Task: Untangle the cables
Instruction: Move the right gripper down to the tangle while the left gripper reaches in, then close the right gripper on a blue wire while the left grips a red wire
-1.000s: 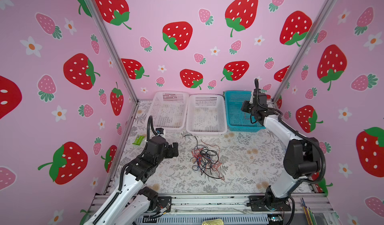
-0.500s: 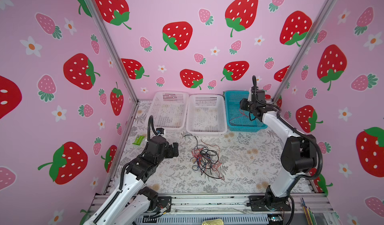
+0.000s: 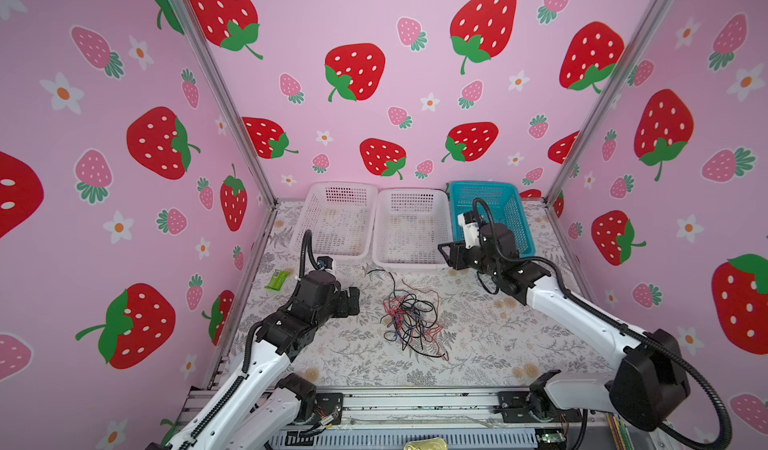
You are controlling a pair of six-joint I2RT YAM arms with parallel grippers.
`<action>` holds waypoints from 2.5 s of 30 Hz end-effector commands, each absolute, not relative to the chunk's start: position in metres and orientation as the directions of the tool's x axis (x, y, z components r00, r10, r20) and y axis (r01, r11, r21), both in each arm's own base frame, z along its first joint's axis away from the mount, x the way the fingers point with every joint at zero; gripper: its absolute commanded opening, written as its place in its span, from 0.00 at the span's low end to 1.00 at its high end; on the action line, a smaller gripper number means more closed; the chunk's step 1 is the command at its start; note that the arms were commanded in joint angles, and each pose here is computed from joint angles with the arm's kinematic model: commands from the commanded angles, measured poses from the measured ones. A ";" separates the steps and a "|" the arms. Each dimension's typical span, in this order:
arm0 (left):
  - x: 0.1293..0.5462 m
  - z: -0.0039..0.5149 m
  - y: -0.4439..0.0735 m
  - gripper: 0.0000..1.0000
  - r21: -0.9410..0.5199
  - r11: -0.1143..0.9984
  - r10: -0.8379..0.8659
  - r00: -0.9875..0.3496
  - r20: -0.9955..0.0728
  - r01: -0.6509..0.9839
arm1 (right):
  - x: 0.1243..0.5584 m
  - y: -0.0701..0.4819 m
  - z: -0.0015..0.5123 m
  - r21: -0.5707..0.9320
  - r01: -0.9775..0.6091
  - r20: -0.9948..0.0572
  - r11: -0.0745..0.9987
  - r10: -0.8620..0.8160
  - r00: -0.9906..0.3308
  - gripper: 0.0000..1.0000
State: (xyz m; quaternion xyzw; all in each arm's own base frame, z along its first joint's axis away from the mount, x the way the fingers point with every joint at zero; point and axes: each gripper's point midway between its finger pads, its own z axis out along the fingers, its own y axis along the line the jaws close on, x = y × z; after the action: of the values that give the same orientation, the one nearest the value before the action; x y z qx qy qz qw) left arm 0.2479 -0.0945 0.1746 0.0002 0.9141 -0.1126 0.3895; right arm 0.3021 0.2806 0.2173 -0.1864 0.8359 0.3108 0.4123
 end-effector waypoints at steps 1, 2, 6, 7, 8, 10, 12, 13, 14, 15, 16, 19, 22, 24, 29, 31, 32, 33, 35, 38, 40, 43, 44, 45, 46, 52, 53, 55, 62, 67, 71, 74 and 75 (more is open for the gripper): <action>0.248 0.193 -0.105 0.99 -0.239 0.961 -0.081 -0.684 -0.725 0.140 | 0.260 0.297 0.208 0.377 -0.666 -0.816 0.644 -0.110 -0.568 0.51; 0.247 0.192 -0.107 0.99 -0.246 0.958 -0.079 -0.691 -0.719 0.147 | 0.250 0.300 0.199 0.379 -0.675 -0.810 0.633 -0.126 -0.573 0.51; 0.246 0.190 -0.116 0.99 -0.270 0.948 -0.067 -0.723 -0.687 0.169 | 0.212 0.311 0.162 0.381 -0.729 -0.793 0.568 -0.205 -0.574 0.51; 0.246 0.189 -0.118 0.99 -0.277 0.945 -0.065 -0.729 -0.681 0.174 | 0.204 0.314 0.155 0.368 -0.745 -0.792 0.557 -0.233 -0.565 0.51; 0.246 0.187 -0.120 0.99 -0.286 0.942 -0.065 -0.739 -0.671 0.177 | 0.197 0.317 0.149 0.352 -0.757 -0.792 0.551 -0.255 -0.554 0.51; 0.245 0.184 -0.125 0.99 -0.299 0.936 -0.059 -0.756 -0.652 0.184 | 0.188 0.320 0.140 0.347 -0.768 -0.791 0.538 -0.272 -0.548 0.51; 0.245 0.182 -0.128 0.99 -0.311 0.932 -0.056 -0.772 -0.633 0.187 | 0.180 0.324 0.134 0.368 -0.779 -0.786 0.509 -0.277 -0.552 0.51; 0.245 0.181 -0.129 0.99 -0.312 0.931 -0.054 -0.778 -0.626 0.187 | 0.177 0.325 0.131 0.371 -0.784 -0.784 0.499 -0.285 -0.552 0.51; 0.245 0.180 -0.130 0.99 -0.315 0.931 -0.057 -0.781 -0.621 0.183 | 0.174 0.326 0.127 0.367 -0.788 -0.781 0.495 -0.297 -0.550 0.51; 0.245 0.180 -0.131 0.99 -0.321 0.930 -0.059 -0.787 -0.615 0.180 | 0.171 0.327 0.122 0.358 -0.794 -0.779 0.491 -0.312 -0.544 0.51; 0.245 0.179 -0.132 0.99 -0.325 0.928 -0.059 -0.790 -0.610 0.182 | 0.168 0.328 0.118 0.352 -0.799 -0.775 0.488 -0.326 -0.541 0.51; 0.241 0.175 -0.139 0.99 -0.358 0.916 -0.066 -0.813 -0.578 0.181 | 0.164 0.328 0.102 0.340 -0.795 -0.757 0.503 -0.355 -0.549 0.51; 0.236 0.174 -0.147 0.99 -0.376 0.908 -0.056 -0.837 -0.544 0.183 | 0.164 0.330 0.095 0.317 -0.794 -0.754 0.518 -0.370 -0.543 0.45; 0.231 0.172 -0.156 0.99 -0.412 0.893 -0.060 -0.858 -0.511 0.183 | 0.166 0.331 0.099 0.308 -0.796 -0.764 0.521 -0.364 -0.533 0.35; 0.224 0.160 -0.167 1.00 -0.431 0.884 -0.054 -0.878 -0.476 0.179 | 0.169 0.339 0.117 0.289 -0.813 -0.789 0.505 -0.356 -0.501 0.10; 0.220 0.153 -0.175 0.99 -0.467 0.867 -0.063 -0.893 -0.446 0.172 | 0.168 0.342 0.128 0.282 -0.825 -0.802 0.490 -0.351 -0.483 0.03; 0.218 0.150 -0.180 0.98 -0.485 0.858 -0.067 -0.899 -0.433 0.170 | 0.166 0.343 0.135 0.279 -0.832 -0.811 0.480 -0.345 -0.471 0.01; 0.217 0.146 -0.182 0.98 -0.496 0.853 -0.076 -0.905 -0.420 0.159 | 0.165 0.344 0.141 0.276 -0.838 -0.820 0.471 -0.340 -0.461 0.00; 0.215 0.142 -0.186 0.96 -0.511 0.846 -0.084 -0.909 -0.409 0.151 | 0.162 0.345 0.155 0.274 -0.848 -0.835 0.454 -0.325 -0.444 0.00; 0.212 0.137 -0.195 0.94 -0.547 0.824 -0.099 -0.913 -0.396 0.148 | 0.157 0.346 0.182 0.272 -0.865 -0.864 0.421 -0.290 -0.412 0.00; 0.211 0.136 -0.202 0.92 -0.573 0.805 -0.104 -0.916 -0.387 0.151 | 0.156 0.346 0.197 0.267 -0.873 -0.879 0.408 -0.267 -0.394 0.00; 0.209 0.131 -0.210 0.87 -0.590 0.792 -0.104 -0.919 -0.380 0.155 | 0.153 0.346 0.218 0.256 -0.887 -0.898 0.384 -0.244 -0.365 0.00; 0.208 0.130 -0.212 0.85 -0.590 0.792 -0.101 -0.920 -0.378 0.156 | 0.152 0.346 0.224 0.255 -0.891 -0.904 0.376 -0.235 -0.358 0.00; 0.208 0.129 -0.214 0.81 -0.591 0.791 -0.097 -0.922 -0.376 0.158 | 0.150 0.346 0.231 0.257 -0.897 -0.908 0.361 -0.227 -0.351 0.00; 0.208 0.127 -0.216 0.77 -0.592 0.790 -0.091 -0.923 -0.373 0.162 | 0.148 0.347 0.238 0.259 -0.902 -0.913 0.344 -0.217 -0.345 0.00; 0.206 0.117 -0.222 0.56 -0.578 0.797 -0.058 -0.932 -0.358 0.173 | 0.140 0.341 0.280 0.236 -0.923 -0.942 0.302 -0.160 -0.293 0.00; 0.207 0.116 -0.221 0.51 -0.574 0.801 -0.057 -0.932 -0.358 0.171 | 0.141 0.339 0.287 0.227 -0.923 -0.946 0.311 -0.154 -0.284 0.00; 0.207 0.115 -0.221 0.41 -0.570 0.803 -0.056 -0.931 -0.361 0.173 | 0.143 0.333 0.298 0.207 -0.922 -0.953 0.328 -0.145 -0.266 0.00; 0.207 0.112 -0.218 0.09 -0.554 0.815 -0.051 -0.930 -0.365 0.173 | 0.158 0.309 0.323 0.154 -0.876 -0.966 0.457 -0.119 -0.232 0.00; 0.206 0.108 -0.216 0.00 -0.545 0.822 -0.051 -0.933 -0.357 0.164 | 0.166 0.283 0.354 0.137 -0.830 -0.982 0.541 -0.037 -0.186 0.00; 0.203 0.103 -0.217 0.00 -0.554 0.818 -0.049 -0.940 -0.339 0.157 | 0.182 0.255 0.371 0.156 -0.732 -0.984 0.663 0.039 -0.174 0.00; 0.201 0.111 -0.221 0.00 -0.579 0.795 -0.041 -0.936 -0.349 0.181 | 0.191 0.243 0.371 0.175 -0.673 -0.981 0.719 0.069 -0.180 0.00; 0.200 0.116 -0.224 0.00 -0.595 0.778 -0.037 -0.932 -0.362 0.200 | 0.192 0.241 0.368 0.179 -0.660 -0.980 0.729 0.072 -0.186 0.00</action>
State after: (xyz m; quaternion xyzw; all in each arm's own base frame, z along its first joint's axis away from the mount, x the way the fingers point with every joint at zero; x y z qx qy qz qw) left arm 0.2050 -0.2235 0.1147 0.0443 0.9286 -0.3193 0.1838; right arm 0.1782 0.2620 0.3454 -0.2751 0.7079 0.3229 0.5647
